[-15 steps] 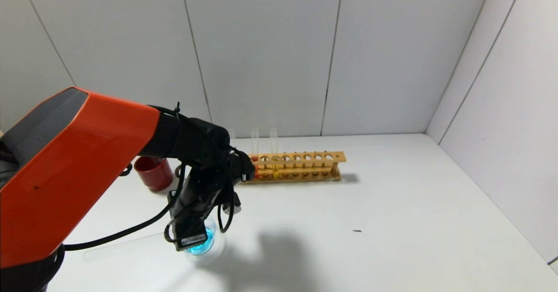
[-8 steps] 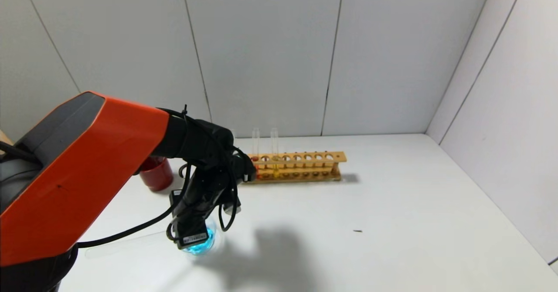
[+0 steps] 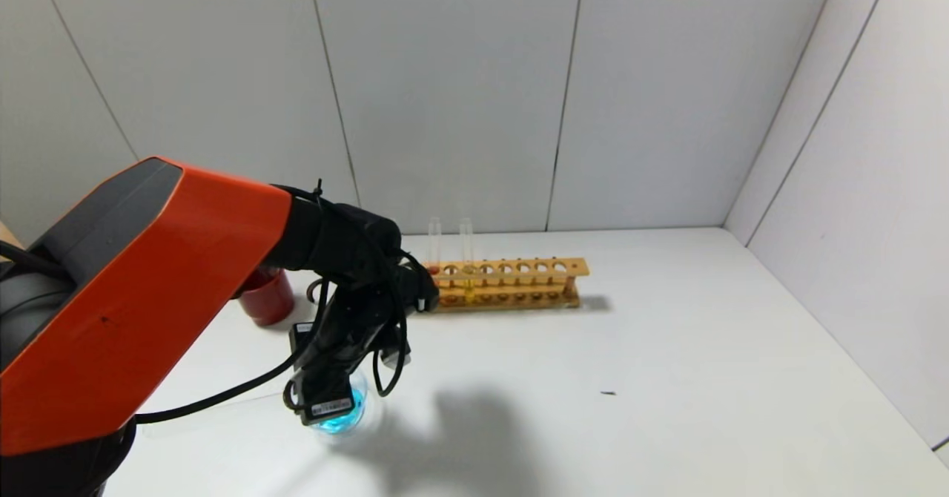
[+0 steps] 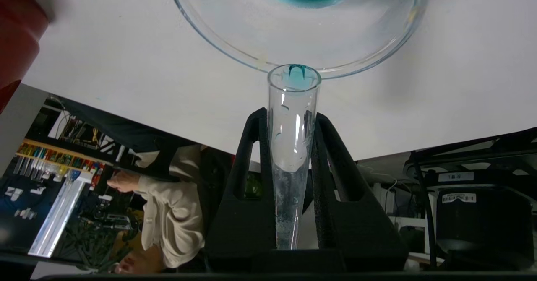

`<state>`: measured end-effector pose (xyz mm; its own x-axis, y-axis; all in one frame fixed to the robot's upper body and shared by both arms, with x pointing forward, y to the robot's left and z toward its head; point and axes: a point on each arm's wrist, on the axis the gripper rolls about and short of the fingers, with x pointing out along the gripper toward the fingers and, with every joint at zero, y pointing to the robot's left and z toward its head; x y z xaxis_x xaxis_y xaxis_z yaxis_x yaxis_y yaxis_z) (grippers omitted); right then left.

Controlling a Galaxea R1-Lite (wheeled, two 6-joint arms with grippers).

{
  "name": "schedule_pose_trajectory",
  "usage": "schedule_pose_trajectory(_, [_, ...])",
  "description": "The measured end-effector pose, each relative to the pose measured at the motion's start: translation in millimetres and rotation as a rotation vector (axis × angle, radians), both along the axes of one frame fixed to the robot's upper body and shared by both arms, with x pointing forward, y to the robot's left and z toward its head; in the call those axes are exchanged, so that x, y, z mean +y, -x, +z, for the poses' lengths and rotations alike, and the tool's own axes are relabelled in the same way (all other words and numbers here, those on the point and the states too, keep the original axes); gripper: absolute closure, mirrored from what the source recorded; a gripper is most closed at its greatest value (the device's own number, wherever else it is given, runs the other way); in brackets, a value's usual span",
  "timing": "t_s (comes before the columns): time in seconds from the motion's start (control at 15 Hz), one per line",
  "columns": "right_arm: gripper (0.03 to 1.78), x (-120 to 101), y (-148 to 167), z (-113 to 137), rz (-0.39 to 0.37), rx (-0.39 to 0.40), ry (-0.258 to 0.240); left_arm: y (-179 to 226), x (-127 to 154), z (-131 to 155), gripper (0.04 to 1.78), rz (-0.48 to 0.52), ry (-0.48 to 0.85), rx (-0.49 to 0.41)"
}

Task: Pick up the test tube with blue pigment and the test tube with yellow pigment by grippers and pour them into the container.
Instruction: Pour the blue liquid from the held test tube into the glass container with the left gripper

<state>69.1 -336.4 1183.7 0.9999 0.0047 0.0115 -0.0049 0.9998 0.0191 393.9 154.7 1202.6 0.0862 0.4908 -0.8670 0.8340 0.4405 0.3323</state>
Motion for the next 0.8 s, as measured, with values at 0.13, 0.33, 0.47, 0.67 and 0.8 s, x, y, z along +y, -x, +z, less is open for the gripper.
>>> schedule_pose_trajectory(0.13, [0.10, 0.0, 0.0, 0.0, 0.000, 0.000, 0.000, -0.2, -0.4, 1.1, 1.52, 0.000, 0.001, -0.003])
schedule_pose_trajectory(0.33, [0.10, 0.0, 0.0, 0.0, 0.000, 0.000, 0.000, 0.8, 0.7, 3.5, 1.52, 0.001, -0.007, 0.010])
schedule_pose_trajectory(0.47, [0.10, 0.0, 0.0, 0.0, 0.000, 0.000, 0.001, 2.2, 0.6, 7.1, 1.52, 0.000, -0.018, 0.027])
schedule_pose_trajectory(0.67, [0.10, 0.0, 0.0, 0.0, 0.000, 0.000, 0.001, 3.7, -1.1, 9.0, 1.52, 0.001, -0.027, 0.038])
schedule_pose_trajectory(0.8, [0.10, 0.0, 0.0, 0.0, 0.000, 0.000, 0.000, 5.3, -2.3, 8.4, 1.52, -0.004, -0.038, 0.054])
